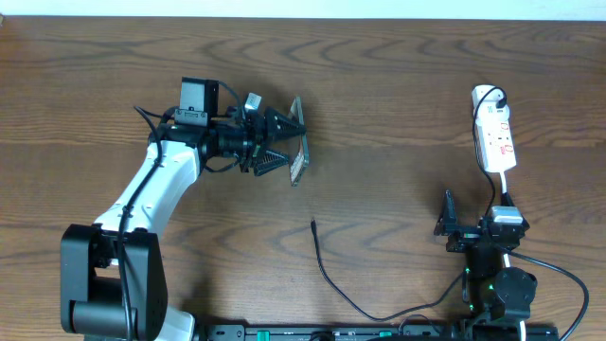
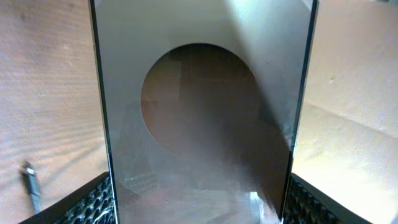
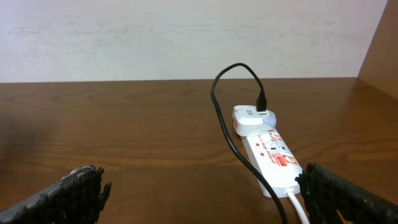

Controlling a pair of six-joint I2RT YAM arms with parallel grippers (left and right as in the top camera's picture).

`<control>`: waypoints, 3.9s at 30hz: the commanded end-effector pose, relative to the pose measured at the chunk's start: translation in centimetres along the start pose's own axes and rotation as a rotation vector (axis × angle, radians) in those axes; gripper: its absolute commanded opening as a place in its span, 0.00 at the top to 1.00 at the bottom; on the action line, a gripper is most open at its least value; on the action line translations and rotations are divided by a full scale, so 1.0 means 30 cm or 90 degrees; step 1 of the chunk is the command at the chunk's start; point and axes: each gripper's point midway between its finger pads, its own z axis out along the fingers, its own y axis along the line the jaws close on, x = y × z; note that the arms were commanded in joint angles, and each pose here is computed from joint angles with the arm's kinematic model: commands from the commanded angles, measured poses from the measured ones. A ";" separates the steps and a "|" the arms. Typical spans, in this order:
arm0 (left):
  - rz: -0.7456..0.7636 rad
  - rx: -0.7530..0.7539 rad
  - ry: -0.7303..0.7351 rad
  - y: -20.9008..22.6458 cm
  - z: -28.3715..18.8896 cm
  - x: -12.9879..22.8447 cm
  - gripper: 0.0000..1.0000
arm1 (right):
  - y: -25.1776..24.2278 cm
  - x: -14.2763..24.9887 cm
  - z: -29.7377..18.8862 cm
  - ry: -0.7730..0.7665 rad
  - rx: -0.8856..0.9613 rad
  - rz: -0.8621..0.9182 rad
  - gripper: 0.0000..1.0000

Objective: Plug charger to phone and switch on socket
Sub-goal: 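Lift the phone with the left gripper and tilt it upright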

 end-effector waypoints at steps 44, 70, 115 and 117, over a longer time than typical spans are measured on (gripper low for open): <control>-0.264 0.144 0.072 -0.288 -0.053 0.004 0.93 | -0.009 0.005 0.000 0.003 0.007 0.007 0.01; -0.259 0.144 0.061 -0.287 -0.053 -0.006 0.93 | -0.009 0.005 0.000 0.003 0.007 0.007 0.01; -0.180 0.127 -0.199 -0.231 -0.072 -0.220 0.93 | -0.009 0.005 0.000 0.003 0.007 0.007 0.01; -0.173 0.123 -0.218 -0.226 -0.076 -0.235 0.92 | -0.010 0.005 0.000 0.003 0.009 0.007 0.01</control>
